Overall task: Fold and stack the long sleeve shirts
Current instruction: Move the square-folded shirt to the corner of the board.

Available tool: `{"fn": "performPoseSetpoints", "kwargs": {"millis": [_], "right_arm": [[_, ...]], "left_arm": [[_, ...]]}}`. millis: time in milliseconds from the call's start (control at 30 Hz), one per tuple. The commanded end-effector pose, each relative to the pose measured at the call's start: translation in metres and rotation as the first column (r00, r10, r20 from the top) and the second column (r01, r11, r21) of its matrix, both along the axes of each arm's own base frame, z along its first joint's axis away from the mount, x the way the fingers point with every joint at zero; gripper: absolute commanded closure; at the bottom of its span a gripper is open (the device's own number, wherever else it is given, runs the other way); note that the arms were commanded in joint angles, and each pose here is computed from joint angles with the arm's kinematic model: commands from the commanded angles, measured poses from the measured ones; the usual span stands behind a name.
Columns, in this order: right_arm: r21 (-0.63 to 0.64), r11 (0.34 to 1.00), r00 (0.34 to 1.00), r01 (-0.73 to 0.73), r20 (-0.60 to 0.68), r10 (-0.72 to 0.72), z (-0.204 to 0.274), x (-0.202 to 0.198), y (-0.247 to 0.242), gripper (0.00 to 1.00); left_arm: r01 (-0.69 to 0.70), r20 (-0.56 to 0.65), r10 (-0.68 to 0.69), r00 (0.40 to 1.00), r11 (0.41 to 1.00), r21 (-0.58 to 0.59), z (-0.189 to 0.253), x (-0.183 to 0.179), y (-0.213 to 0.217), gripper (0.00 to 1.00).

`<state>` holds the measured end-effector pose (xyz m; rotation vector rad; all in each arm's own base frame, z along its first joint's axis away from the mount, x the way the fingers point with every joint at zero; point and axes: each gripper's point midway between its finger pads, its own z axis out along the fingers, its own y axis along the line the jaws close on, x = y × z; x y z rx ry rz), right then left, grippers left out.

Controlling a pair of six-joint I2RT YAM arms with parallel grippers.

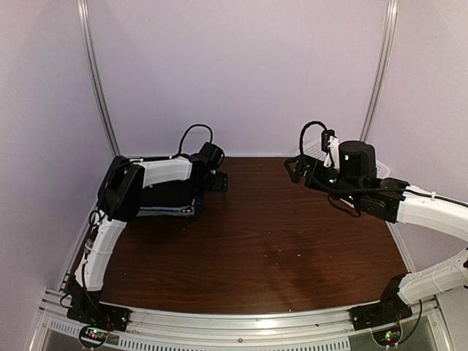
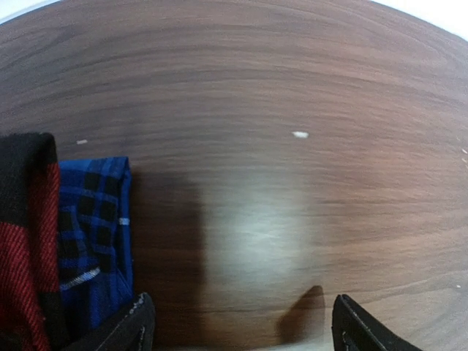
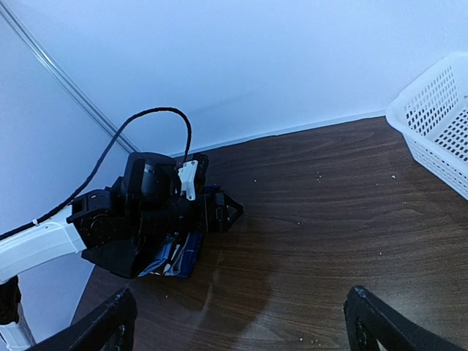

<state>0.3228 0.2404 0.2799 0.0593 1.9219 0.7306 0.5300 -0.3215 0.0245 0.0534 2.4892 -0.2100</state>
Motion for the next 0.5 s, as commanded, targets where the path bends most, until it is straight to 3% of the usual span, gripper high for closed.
{"fn": "performPoseSetpoints", "kwargs": {"millis": [0, 467], "right_arm": [[0.007, 1.000, 1.000, -0.019, -0.007, 0.019, -0.005, 0.001, 0.006, 0.00], [0.036, 0.997, 0.998, -0.066, -0.013, 0.066, -0.012, 0.009, 0.026, 0.00]], "left_arm": [[-0.148, -0.049, 0.151, 0.987, 0.988, 0.051, -0.007, 0.001, 0.066, 0.14], [-0.231, -0.085, 0.238, 0.968, 0.969, 0.084, -0.015, -0.030, 0.140, 0.14]]}}
